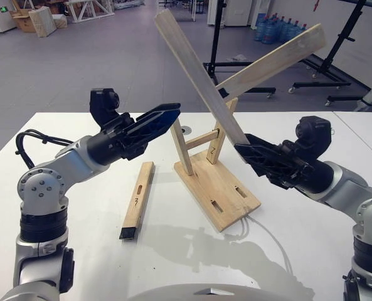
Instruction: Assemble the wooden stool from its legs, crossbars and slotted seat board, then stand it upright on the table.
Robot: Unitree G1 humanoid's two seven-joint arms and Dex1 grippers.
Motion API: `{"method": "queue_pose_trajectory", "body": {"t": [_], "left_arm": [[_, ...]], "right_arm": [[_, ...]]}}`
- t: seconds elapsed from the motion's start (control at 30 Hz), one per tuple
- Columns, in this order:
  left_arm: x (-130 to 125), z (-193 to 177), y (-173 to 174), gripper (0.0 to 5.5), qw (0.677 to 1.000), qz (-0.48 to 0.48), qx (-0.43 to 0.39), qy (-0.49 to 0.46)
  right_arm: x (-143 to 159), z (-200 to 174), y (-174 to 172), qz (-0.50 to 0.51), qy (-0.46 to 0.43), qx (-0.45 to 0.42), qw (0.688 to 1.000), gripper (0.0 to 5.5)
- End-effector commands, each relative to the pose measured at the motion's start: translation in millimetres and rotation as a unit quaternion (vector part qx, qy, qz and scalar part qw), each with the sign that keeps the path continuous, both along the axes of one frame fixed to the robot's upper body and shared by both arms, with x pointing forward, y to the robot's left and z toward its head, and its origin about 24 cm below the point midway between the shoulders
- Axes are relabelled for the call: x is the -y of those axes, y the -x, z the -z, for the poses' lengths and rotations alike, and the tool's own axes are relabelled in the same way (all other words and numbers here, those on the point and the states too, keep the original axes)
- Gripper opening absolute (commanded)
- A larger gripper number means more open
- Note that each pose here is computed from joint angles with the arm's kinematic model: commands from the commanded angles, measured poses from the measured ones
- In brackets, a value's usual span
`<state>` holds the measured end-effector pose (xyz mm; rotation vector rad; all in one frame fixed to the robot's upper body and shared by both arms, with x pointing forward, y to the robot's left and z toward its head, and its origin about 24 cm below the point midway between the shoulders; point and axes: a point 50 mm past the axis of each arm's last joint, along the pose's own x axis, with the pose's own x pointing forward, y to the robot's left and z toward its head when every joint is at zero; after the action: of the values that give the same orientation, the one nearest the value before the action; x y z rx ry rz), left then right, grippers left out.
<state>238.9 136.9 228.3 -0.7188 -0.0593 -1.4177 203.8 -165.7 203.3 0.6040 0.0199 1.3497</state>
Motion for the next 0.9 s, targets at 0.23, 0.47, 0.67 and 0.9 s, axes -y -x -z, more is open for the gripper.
{"method": "queue_pose_trajectory", "body": {"t": [0.23, 0.47, 0.67, 0.9], "left_arm": [[10, -26, -5, 3.89, 0.998, 0.008, 0.004, 0.063], [17, -33, -15, 3.89, 0.995, 0.008, -0.04, 0.092], [21, -24, -8, 3.89, 0.997, 0.014, -0.046, 0.062], [20, -24, -11, 3.89, 0.997, 0.003, -0.048, 0.065]], "right_arm": [[-18, 12, 5, -0.019, -0.008, -0.02, 1.0, 2.05], [-25, 16, 9, -0.026, -0.013, -0.024, 0.999, 2.05], [-27, 13, 6, -0.02, -0.023, -0.02, 0.999, 2.05], [-30, 13, 6, -0.02, -0.026, -0.021, 0.999, 2.05]]}}
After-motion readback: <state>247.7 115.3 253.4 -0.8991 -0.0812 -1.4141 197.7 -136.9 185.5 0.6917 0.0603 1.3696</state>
